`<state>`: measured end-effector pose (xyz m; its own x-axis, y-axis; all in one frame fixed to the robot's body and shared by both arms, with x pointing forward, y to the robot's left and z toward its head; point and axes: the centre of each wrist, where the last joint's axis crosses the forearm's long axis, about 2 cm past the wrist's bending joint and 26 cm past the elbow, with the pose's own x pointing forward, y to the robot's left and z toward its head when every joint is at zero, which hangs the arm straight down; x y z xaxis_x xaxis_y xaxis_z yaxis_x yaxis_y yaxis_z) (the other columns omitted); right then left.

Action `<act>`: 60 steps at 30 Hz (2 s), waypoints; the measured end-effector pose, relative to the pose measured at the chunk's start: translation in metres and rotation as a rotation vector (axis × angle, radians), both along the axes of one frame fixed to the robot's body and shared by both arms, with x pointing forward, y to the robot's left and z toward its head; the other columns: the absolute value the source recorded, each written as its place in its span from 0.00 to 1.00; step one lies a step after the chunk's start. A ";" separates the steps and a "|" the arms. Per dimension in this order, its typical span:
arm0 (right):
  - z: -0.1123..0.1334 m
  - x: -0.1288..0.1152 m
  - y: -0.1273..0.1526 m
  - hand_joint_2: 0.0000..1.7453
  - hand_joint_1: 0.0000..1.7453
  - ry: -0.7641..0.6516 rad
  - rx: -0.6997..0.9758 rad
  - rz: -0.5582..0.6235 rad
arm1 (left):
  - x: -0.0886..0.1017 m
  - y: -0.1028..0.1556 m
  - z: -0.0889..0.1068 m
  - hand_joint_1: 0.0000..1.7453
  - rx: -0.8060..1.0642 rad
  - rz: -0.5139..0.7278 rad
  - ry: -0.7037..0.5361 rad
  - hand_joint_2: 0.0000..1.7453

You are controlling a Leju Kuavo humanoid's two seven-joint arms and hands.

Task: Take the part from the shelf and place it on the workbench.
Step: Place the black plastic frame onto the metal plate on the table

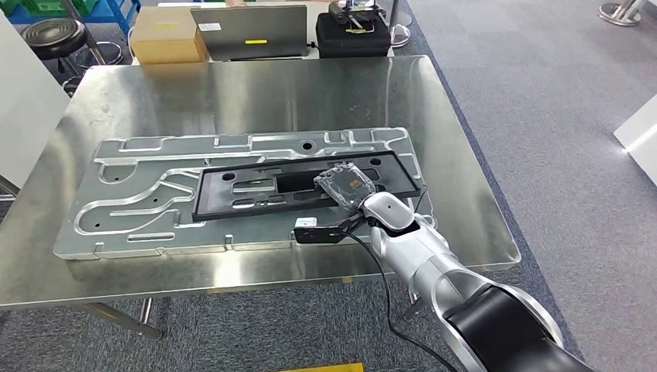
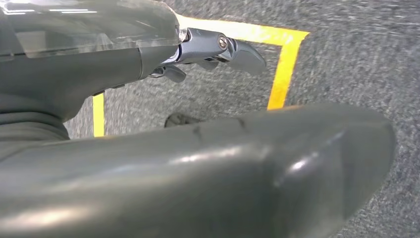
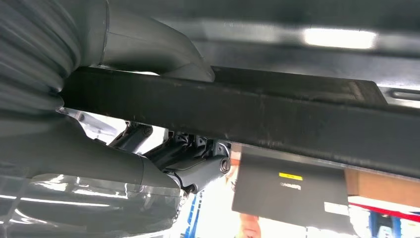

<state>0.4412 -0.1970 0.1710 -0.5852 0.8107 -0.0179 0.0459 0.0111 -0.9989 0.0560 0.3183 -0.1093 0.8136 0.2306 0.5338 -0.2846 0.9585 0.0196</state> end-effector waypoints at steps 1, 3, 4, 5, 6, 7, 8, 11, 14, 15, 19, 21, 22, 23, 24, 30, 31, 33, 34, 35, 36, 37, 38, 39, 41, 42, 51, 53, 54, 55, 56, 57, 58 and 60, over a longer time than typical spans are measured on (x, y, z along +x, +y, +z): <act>-0.005 -0.002 -0.003 0.25 0.25 0.009 0.006 -0.010 | 0.000 0.000 0.000 0.00 0.000 -0.006 -0.003 0.75; -0.016 -0.007 -0.009 0.00 0.00 0.030 0.015 -0.032 | 0.000 0.000 0.000 0.00 0.001 -0.016 -0.006 1.00; -0.020 -0.009 -0.012 0.00 0.00 0.038 0.020 -0.042 | 0.000 0.000 0.000 0.00 0.001 -0.019 -0.005 1.00; -0.023 -0.010 -0.014 0.00 0.00 0.045 0.027 -0.052 | 0.000 0.000 0.000 0.00 0.001 -0.022 -0.005 0.75; -0.025 -0.011 -0.016 0.00 0.00 0.049 0.034 -0.061 | 0.000 0.000 0.000 0.00 0.001 -0.025 -0.004 0.50; -0.026 -0.011 -0.017 0.00 0.00 0.051 0.040 -0.068 | 0.001 -0.001 0.000 0.00 0.002 -0.029 -0.004 0.25; -0.027 -0.011 -0.019 0.00 0.00 0.052 0.048 -0.074 | 0.001 -0.001 0.000 0.00 0.003 -0.034 -0.004 0.00; -0.030 -0.013 -0.022 0.00 0.00 0.048 0.080 -0.082 | 0.002 -0.001 0.000 0.00 0.006 -0.044 -0.003 0.00; -0.031 -0.014 -0.026 0.00 0.00 0.022 0.138 -0.077 | 0.001 -0.001 0.000 0.00 0.012 -0.049 -0.001 0.00; -0.031 -0.014 -0.028 0.00 0.00 0.003 0.164 -0.070 | 0.001 0.000 0.000 0.00 0.013 -0.050 0.001 0.00; -0.031 -0.018 -0.028 0.00 0.00 -0.117 0.303 -0.011 | 0.000 0.000 0.000 0.00 0.018 -0.049 0.010 0.00; -0.024 -0.019 -0.026 0.00 0.00 -0.196 0.392 0.014 | -0.001 0.000 0.000 0.00 0.019 -0.049 0.013 0.00; -0.019 -0.020 -0.025 0.00 0.00 -0.236 0.437 0.024 | -0.001 0.000 0.000 0.00 0.019 -0.049 0.014 0.00; -0.013 -0.020 -0.024 0.00 0.00 -0.276 0.484 0.031 | -0.001 0.000 0.000 0.00 0.020 -0.049 0.015 0.00; -0.006 -0.022 -0.023 0.00 0.00 -0.314 0.527 0.038 | -0.002 0.000 0.000 0.00 0.020 -0.048 0.017 0.00; 0.035 -0.049 -0.036 0.00 0.00 -0.545 0.780 0.083 | -0.005 -0.001 -0.001 0.00 0.016 -0.026 0.023 0.00; 0.040 -0.056 -0.041 0.00 0.00 -0.578 0.832 0.091 | -0.005 -0.001 -0.001 0.00 0.015 -0.018 0.023 0.00; 0.047 -0.073 -0.055 0.00 0.00 -0.631 0.925 0.101 | -0.007 -0.001 -0.001 0.00 0.013 -0.001 0.022 0.00; 0.050 -0.082 -0.063 0.00 0.00 -0.657 0.962 0.099 | -0.008 0.000 -0.001 0.00 0.010 0.008 0.020 0.00; 0.052 -0.090 -0.073 0.00 0.00 -0.687 0.994 0.090 | -0.009 -0.001 -0.001 0.00 0.004 0.016 0.017 0.00; 0.055 -0.099 -0.084 0.00 0.00 -0.723 1.025 0.072 | -0.010 -0.001 -0.001 0.00 -0.004 0.025 0.011 0.00; 0.057 -0.107 -0.097 0.00 0.00 -0.760 1.050 0.044 | -0.011 -0.002 -0.001 0.00 -0.014 0.033 0.004 0.00; 0.058 -0.116 -0.111 0.00 0.00 -0.794 1.071 0.007 | -0.011 -0.003 -0.002 0.00 -0.025 0.042 -0.004 0.00; 0.056 -0.125 -0.127 0.00 0.00 -0.825 1.084 -0.038 | -0.012 -0.004 -0.002 0.00 -0.033 0.051 -0.010 0.00; 0.046 -0.146 -0.160 0.00 0.00 -0.869 1.087 -0.149 | -0.014 -0.005 -0.002 0.00 -0.044 0.066 -0.016 0.00; 0.038 -0.157 -0.175 0.00 0.00 -0.876 1.077 -0.205 | -0.016 -0.006 -0.002 0.00 -0.047 0.072 -0.014 0.00; -0.032 -0.254 -0.284 0.00 0.00 -0.844 0.790 -0.718 | -0.021 -0.007 -0.003 0.00 -0.059 0.100 -0.002 0.00; -0.051 -0.273 -0.297 0.00 0.00 -0.795 0.719 -0.824 | -0.020 -0.007 -0.003 0.00 -0.057 0.098 -0.008 0.00; -0.060 -0.283 -0.303 0.00 0.00 -0.768 0.685 -0.874 | -0.020 -0.007 -0.003 0.00 -0.057 0.096 -0.010 0.00; -0.069 -0.291 -0.307 0.00 0.00 -0.740 0.655 -0.918 | -0.020 -0.007 -0.003 0.00 -0.058 0.095 -0.012 0.00; -0.077 -0.298 -0.311 0.00 0.00 -0.712 0.627 -0.957 | -0.020 -0.007 -0.003 0.00 -0.060 0.094 -0.013 0.00; -0.085 -0.305 -0.314 0.00 0.00 -0.683 0.603 -0.996 | -0.020 -0.007 -0.003 0.00 -0.062 0.094 -0.014 0.00; -0.092 -0.312 -0.316 0.00 0.00 -0.655 0.584 -1.030 | -0.019 -0.007 -0.003 0.00 -0.065 0.094 -0.015 0.00; -0.107 -0.325 -0.320 0.00 0.00 -0.592 0.548 -1.093 | -0.018 -0.008 -0.002 0.00 -0.070 0.094 -0.019 0.00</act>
<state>0.1162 -0.5171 0.0639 0.3385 0.8359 0.4320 0.7043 0.0794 -0.7054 0.0378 0.3099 -0.1118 0.7766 0.3427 0.5286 -0.3731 0.9263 -0.0524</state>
